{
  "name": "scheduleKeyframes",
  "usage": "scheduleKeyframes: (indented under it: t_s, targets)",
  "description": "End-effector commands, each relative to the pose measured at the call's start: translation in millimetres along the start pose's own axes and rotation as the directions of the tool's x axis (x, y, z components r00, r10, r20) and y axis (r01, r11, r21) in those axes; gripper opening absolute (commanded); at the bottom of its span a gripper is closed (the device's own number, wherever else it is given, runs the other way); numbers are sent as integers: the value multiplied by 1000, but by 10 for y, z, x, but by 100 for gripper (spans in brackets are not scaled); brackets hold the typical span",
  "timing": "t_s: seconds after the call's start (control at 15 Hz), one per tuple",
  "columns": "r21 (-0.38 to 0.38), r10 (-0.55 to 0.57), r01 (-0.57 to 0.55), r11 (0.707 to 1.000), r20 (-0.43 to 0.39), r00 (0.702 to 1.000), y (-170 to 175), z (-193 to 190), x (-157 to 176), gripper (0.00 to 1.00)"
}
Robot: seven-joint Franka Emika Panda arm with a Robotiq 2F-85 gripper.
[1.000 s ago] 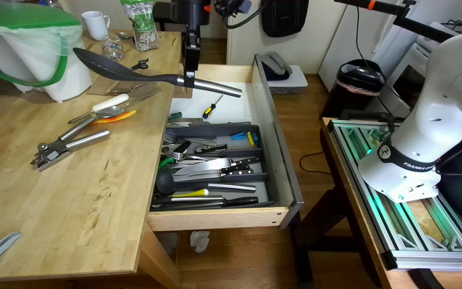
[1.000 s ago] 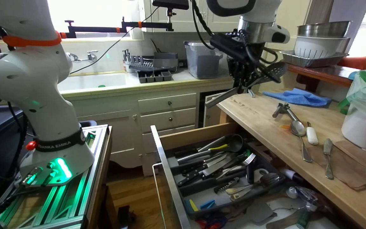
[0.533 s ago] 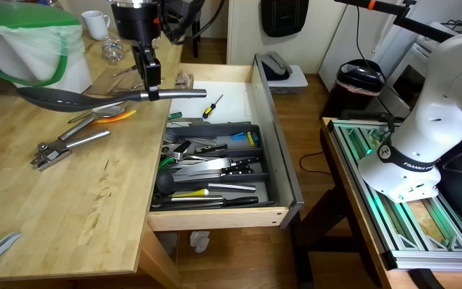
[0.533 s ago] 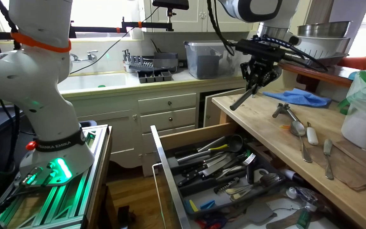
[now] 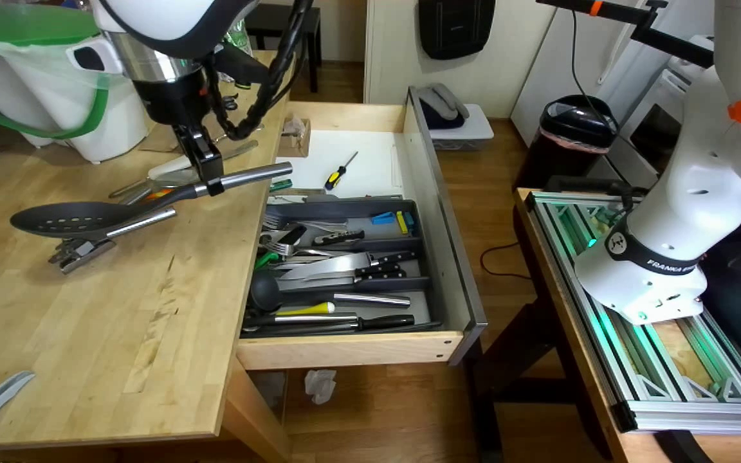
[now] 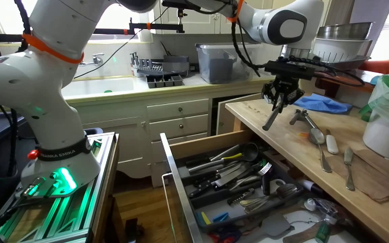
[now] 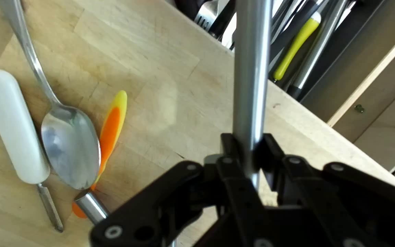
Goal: Remove the black spatula from the drawer and put it on the table
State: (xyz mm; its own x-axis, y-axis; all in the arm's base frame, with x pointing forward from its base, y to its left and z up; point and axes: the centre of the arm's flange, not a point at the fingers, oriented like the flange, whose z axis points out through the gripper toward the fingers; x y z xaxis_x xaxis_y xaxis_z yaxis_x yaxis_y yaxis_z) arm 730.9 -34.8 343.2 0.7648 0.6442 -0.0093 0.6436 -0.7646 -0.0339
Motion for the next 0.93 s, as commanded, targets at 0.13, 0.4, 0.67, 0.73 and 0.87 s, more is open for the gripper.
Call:
scheduleKeyframes:
  t_s: [0.13,0.4,0.67,0.73,0.87]
  targets:
    - [-90,-94,99,991,55,994,11,169,513,6]
    - [-158,-139,145,977,49,989,-58,287,696,6]
    - [-218,-168,165,962,6,986,-111,408,851,6]
    - [-222,-174,170,960,-2,985,-124,443,875,6]
    - [-231,-189,184,955,0,982,-142,526,907,6]
